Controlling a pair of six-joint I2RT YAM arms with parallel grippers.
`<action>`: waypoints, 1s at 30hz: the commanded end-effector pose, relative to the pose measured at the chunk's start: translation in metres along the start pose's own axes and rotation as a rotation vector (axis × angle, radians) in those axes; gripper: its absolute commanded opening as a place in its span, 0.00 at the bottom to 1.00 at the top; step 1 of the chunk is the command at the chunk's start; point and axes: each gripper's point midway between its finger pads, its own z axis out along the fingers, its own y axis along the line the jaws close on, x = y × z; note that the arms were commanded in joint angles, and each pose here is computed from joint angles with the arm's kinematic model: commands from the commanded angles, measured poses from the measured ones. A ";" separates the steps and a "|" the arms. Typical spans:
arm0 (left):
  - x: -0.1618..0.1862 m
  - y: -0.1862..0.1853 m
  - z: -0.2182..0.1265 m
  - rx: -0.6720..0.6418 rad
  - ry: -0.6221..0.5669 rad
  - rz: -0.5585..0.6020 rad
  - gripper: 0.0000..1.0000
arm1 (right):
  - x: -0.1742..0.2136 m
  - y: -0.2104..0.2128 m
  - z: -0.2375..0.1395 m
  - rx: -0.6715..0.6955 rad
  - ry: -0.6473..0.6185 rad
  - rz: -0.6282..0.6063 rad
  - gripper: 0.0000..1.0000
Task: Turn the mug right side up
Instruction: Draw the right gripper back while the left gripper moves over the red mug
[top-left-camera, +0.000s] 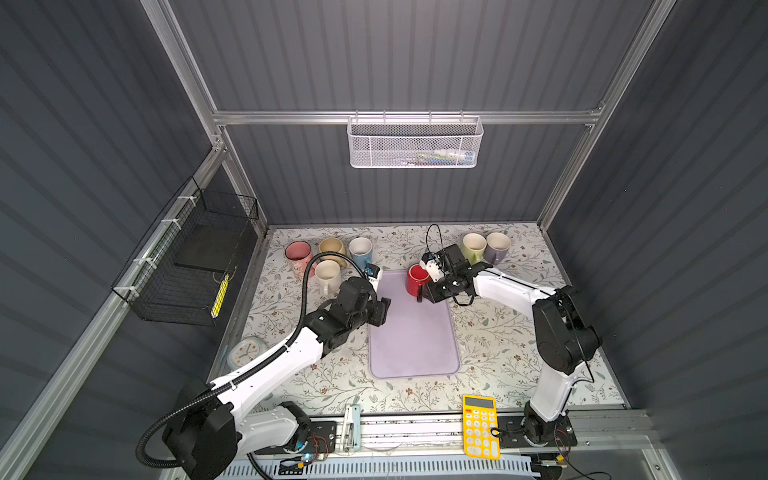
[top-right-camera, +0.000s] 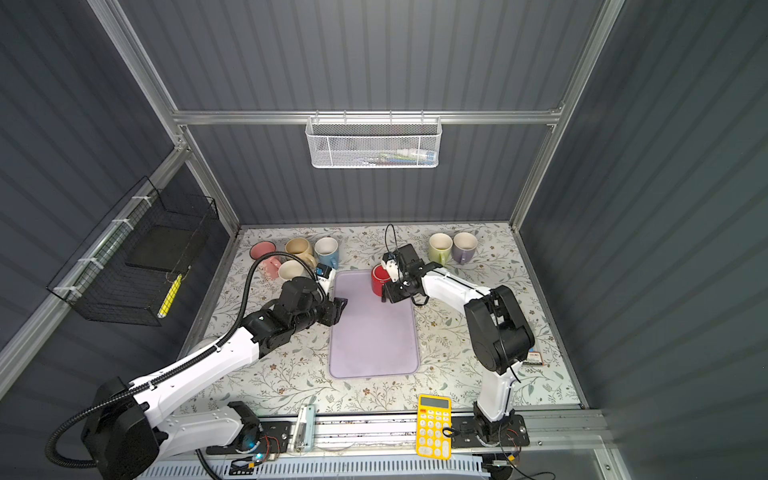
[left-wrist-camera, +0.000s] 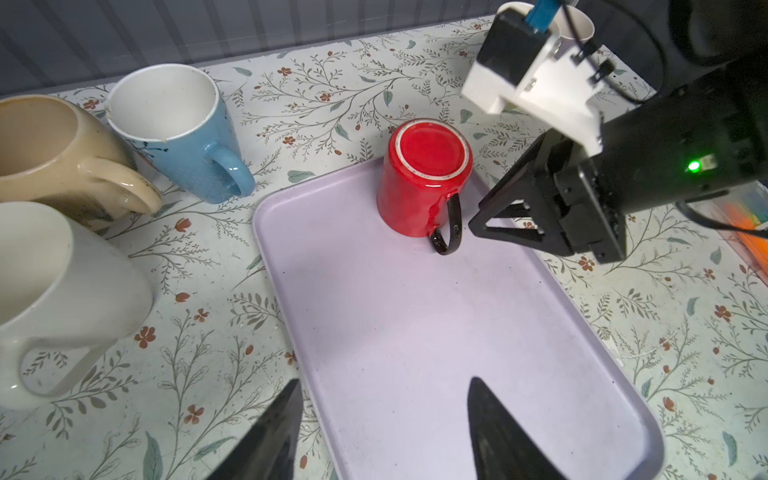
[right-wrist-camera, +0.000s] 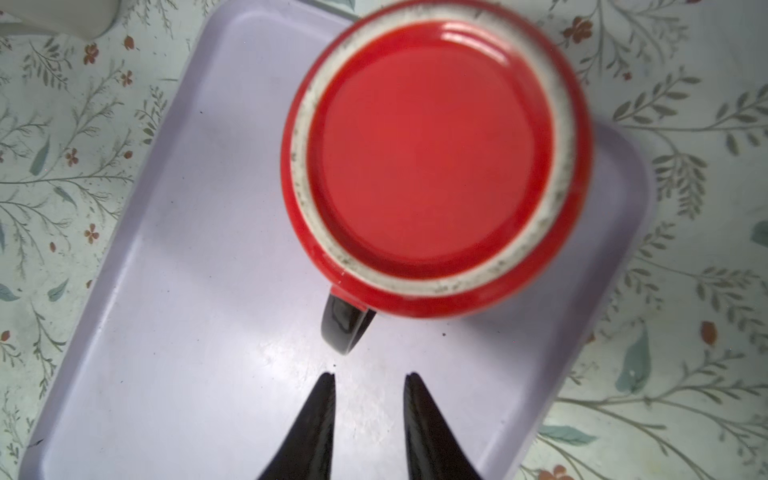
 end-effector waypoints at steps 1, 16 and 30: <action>0.001 -0.007 0.007 0.031 0.004 0.017 0.65 | -0.006 -0.008 -0.022 0.005 -0.043 0.031 0.31; -0.014 -0.043 0.057 0.173 0.006 0.013 0.72 | 0.014 -0.071 -0.103 0.137 -0.223 0.190 0.32; -0.007 -0.075 0.121 0.184 0.064 0.019 0.72 | 0.031 -0.086 -0.112 0.128 -0.271 0.258 0.32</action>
